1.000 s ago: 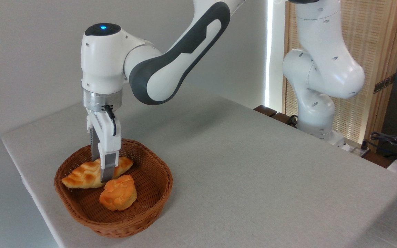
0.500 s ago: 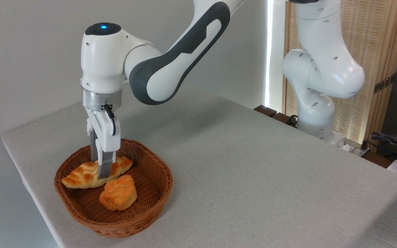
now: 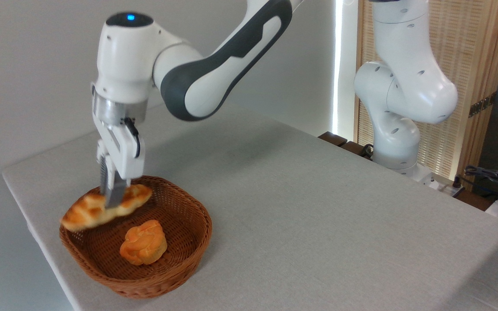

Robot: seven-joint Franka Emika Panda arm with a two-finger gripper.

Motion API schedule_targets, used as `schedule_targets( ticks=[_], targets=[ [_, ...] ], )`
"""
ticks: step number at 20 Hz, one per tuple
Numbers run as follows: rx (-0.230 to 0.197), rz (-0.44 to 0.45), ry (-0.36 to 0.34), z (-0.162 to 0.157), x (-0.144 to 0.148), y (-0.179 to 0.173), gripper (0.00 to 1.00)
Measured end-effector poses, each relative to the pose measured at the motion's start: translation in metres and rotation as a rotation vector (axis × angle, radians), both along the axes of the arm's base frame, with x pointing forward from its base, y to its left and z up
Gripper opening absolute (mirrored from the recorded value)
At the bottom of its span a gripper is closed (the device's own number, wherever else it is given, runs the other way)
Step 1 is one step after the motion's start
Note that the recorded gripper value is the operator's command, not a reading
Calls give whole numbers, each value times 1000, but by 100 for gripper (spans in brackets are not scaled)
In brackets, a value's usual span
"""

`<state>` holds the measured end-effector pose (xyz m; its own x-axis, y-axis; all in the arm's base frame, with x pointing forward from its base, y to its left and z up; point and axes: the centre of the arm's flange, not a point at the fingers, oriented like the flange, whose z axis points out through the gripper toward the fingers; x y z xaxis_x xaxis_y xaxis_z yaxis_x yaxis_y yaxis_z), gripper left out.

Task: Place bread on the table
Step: 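Lift the braided roll out of the basket and carry it onto the table, then lower the roll onto the table and open the gripper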

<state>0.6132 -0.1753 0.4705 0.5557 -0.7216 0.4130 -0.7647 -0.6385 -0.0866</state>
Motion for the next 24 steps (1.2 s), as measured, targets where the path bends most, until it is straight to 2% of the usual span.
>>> schedule_targets(
  ticks=[2,4,6,8,9,12,14,16,18,20,24],
  targets=[
    [-36,22,-8,25,-4,5,15],
    [-26,20,35,46,-17,15,15],
    [-3,1,110,68,-38,22,15],
    [40,-31,200,84,-64,25,15],
    [78,-51,246,86,-78,25,15],
    [187,-108,374,74,-116,19,16],
    [227,-130,427,58,-134,10,32],
    [248,-131,474,35,-144,6,59],
    [257,-132,515,15,-149,8,79],
    [262,-113,550,-2,-151,8,89],
    [255,-16,573,-20,-145,3,100]
  ],
)
